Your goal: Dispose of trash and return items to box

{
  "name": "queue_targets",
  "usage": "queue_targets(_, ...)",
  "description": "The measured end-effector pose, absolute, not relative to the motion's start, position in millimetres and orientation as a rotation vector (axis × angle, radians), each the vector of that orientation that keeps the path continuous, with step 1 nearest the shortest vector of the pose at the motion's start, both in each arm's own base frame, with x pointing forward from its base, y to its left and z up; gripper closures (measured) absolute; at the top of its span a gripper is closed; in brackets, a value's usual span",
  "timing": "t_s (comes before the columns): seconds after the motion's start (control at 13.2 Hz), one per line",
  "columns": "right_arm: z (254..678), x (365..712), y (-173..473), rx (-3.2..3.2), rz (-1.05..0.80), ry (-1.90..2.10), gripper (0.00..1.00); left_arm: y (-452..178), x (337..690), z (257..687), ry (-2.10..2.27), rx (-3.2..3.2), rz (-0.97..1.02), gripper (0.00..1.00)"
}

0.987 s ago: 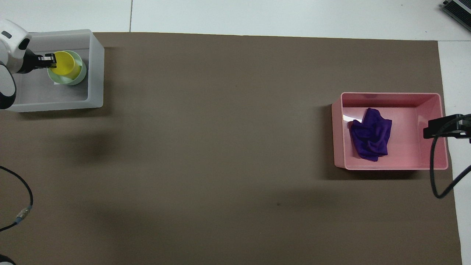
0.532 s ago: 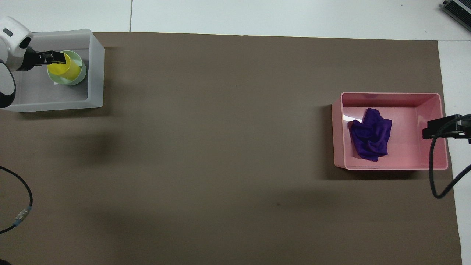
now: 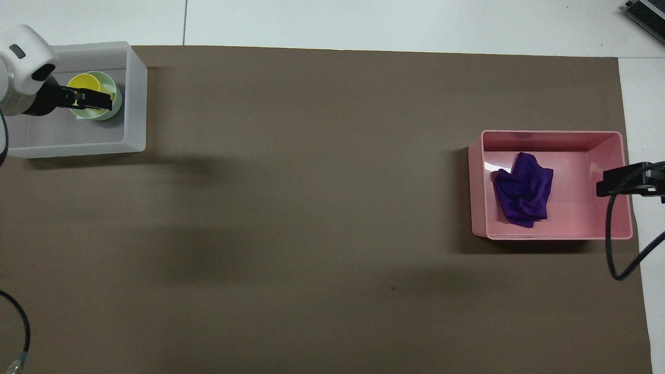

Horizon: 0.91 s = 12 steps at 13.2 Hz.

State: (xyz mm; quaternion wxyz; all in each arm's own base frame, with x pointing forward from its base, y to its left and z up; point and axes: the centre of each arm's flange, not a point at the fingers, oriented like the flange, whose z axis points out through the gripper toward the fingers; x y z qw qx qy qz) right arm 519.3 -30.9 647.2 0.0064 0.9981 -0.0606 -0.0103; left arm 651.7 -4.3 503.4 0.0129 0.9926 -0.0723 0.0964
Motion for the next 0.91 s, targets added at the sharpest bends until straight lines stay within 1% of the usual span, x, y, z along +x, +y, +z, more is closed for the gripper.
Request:
queue_targets(0.15,647.4,519.1,-30.9,3.123,-0.032,-0.19,0.0,-22.1,627.1,532.0,-0.273,3.093,0.239,0.0)
queue_targets(0.3,647.6,518.8,-30.9,3.123,-0.031,-0.19,0.0,-34.8,605.7,560.6,-0.32,3.108,0.221,0.0)
queue_targets(0.53,647.8,518.0,-31.0,3.123,-0.031,-0.19,0.0,-46.3,578.8,590.7,-0.353,3.129,0.2,0.0)
queue_targets(0.91,647.0,517.5,-31.0,3.123,-0.034,-0.19,0.0,-45.2,568.6,619.7,-0.35,3.133,0.184,0.0)
